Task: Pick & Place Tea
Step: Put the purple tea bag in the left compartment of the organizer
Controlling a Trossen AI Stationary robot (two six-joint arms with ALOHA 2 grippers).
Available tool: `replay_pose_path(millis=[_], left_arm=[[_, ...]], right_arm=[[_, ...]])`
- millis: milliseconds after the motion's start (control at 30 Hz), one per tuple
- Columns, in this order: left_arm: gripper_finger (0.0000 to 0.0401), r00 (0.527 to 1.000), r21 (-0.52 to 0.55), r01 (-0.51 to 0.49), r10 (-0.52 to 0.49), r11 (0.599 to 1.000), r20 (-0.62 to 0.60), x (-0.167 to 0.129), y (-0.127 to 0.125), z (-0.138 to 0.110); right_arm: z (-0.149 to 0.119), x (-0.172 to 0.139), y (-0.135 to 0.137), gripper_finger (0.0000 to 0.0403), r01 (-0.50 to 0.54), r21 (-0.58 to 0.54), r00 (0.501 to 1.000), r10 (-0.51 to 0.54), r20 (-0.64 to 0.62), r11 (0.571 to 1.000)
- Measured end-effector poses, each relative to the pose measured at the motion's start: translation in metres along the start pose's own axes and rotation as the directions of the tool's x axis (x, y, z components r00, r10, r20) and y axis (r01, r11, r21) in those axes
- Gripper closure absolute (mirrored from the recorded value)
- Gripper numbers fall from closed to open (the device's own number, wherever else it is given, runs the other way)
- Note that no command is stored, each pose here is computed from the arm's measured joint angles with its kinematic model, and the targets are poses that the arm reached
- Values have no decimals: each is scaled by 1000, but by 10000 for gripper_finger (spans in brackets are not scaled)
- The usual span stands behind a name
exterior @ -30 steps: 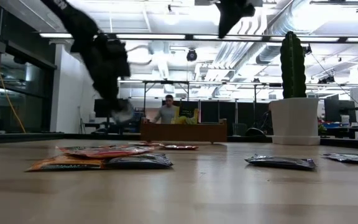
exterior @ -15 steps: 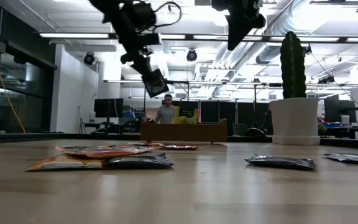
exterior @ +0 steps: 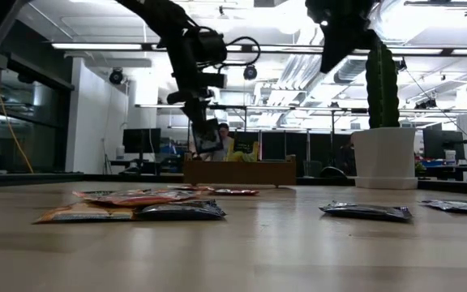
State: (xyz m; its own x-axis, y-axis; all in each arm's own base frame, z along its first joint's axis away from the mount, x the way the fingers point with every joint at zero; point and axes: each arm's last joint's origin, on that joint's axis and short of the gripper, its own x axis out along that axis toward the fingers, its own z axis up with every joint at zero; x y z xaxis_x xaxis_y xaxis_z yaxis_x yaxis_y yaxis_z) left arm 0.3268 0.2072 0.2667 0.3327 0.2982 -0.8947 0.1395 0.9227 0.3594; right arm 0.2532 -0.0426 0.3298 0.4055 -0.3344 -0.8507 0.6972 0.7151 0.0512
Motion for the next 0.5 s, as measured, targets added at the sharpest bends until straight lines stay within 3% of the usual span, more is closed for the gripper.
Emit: replay_pose_path(millis=[500], left_arm=[[401, 998, 3, 16, -15, 1000, -68, 20, -1, -2]], right_arm=[[-5, 5, -1, 402, -20, -2, 1000, 20, -4, 1000]])
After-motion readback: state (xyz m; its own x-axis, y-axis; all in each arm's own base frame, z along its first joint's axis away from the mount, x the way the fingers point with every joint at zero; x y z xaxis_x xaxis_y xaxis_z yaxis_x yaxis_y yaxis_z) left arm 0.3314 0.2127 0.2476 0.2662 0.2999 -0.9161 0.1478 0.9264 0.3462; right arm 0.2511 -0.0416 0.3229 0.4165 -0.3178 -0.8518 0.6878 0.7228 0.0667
